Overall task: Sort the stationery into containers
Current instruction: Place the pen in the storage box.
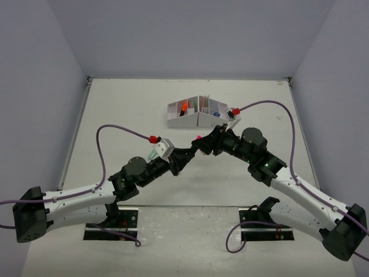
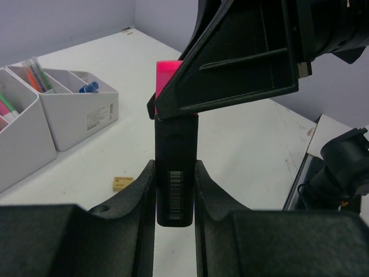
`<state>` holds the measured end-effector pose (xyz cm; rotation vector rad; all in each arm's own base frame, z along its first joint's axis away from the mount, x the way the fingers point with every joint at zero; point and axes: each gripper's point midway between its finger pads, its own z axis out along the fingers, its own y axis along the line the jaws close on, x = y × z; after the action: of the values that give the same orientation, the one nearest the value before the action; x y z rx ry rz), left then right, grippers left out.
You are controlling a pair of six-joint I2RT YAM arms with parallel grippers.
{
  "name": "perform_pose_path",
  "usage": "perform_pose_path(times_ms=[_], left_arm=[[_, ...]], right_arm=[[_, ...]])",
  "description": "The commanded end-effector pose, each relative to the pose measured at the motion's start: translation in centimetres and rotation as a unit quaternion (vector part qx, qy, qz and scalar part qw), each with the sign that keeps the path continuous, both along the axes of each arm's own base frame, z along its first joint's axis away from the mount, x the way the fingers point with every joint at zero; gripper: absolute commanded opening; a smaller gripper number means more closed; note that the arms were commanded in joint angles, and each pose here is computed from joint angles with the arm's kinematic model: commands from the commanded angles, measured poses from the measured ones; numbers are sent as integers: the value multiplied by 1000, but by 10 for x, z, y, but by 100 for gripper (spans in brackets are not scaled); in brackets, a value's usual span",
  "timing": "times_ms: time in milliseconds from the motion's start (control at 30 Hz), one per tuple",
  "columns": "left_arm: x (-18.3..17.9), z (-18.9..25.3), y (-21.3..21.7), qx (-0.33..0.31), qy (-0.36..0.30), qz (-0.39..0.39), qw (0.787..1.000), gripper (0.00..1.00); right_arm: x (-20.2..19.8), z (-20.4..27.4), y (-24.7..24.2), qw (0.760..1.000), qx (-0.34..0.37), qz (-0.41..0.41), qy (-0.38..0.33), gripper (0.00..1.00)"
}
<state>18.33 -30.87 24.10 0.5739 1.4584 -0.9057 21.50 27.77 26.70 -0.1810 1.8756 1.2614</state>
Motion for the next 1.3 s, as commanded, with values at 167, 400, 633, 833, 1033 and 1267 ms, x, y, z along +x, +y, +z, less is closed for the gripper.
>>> perform_pose_path(times_ms=[167,400,633,833,1033,1267], left_arm=[[2,21,-5,-27,-7,0,1000,0],[41,17,74,32,155,255,954,100],[21,41,140,2,190,316,930,100],[12,33,150,14,192,306,932,100],[11,19,145,39,194,299,933,100],[10,15,135,41,192,278,940,100]], right_arm=[[7,28,19,999,27,8,-23,0],[75,29,-15,984,-61,-147,-80,0],[179,64,-3,946,-150,-252,-138,0],[256,17,22,924,-231,-285,-110,0],[278,-28,40,924,-256,-274,-73,0],[285,-74,47,923,-277,-263,-43,0]])
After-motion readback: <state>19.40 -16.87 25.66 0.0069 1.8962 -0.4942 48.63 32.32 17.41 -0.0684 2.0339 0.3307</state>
